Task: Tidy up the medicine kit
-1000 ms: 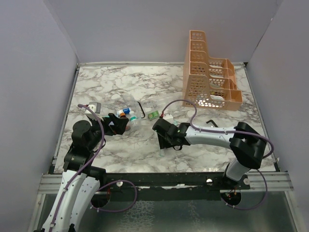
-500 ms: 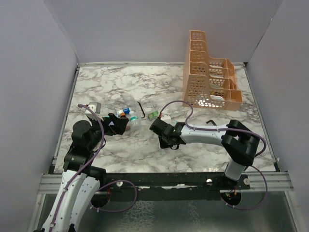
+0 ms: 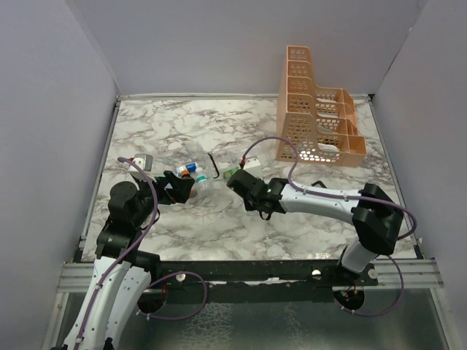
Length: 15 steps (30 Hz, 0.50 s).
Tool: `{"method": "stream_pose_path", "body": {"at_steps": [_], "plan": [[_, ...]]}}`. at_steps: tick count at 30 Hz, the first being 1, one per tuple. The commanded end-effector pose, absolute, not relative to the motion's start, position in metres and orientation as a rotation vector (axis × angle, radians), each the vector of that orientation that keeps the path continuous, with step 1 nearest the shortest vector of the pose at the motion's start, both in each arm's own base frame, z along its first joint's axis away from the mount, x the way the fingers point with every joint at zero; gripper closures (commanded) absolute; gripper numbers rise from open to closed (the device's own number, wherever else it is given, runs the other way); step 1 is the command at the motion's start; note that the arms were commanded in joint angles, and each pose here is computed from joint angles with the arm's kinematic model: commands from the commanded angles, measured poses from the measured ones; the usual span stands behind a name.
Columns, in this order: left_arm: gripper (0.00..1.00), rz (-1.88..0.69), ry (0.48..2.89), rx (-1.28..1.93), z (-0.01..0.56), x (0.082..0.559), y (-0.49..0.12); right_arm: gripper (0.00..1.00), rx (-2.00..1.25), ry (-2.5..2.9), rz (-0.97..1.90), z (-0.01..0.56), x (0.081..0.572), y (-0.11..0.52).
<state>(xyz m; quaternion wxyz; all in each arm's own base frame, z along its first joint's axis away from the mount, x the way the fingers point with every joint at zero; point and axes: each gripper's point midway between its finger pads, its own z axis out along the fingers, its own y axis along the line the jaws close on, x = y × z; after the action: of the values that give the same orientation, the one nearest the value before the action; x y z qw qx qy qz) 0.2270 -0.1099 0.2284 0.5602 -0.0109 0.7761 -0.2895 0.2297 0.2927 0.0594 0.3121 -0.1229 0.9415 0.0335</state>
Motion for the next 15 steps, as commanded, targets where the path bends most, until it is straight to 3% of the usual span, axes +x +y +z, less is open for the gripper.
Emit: {"method": "stream_pose_path", "body": {"at_steps": [1, 8, 15], "plan": [[0.01, -0.683, 1.791, -0.012, 0.239, 0.228, -0.110, 0.99, -0.266, 2.225, -0.052, 0.128, 0.288, 0.267], [0.01, -0.683, 1.791, -0.010, 0.239, 0.228, -0.110, 0.99, -0.306, 1.916, -0.131, 0.193, 0.356, 0.252], [0.01, -0.683, 1.792, -0.011, 0.239, 0.227, -0.110, 0.99, -0.474, 1.842, -0.101, 0.179, 0.408, 0.248]]}}
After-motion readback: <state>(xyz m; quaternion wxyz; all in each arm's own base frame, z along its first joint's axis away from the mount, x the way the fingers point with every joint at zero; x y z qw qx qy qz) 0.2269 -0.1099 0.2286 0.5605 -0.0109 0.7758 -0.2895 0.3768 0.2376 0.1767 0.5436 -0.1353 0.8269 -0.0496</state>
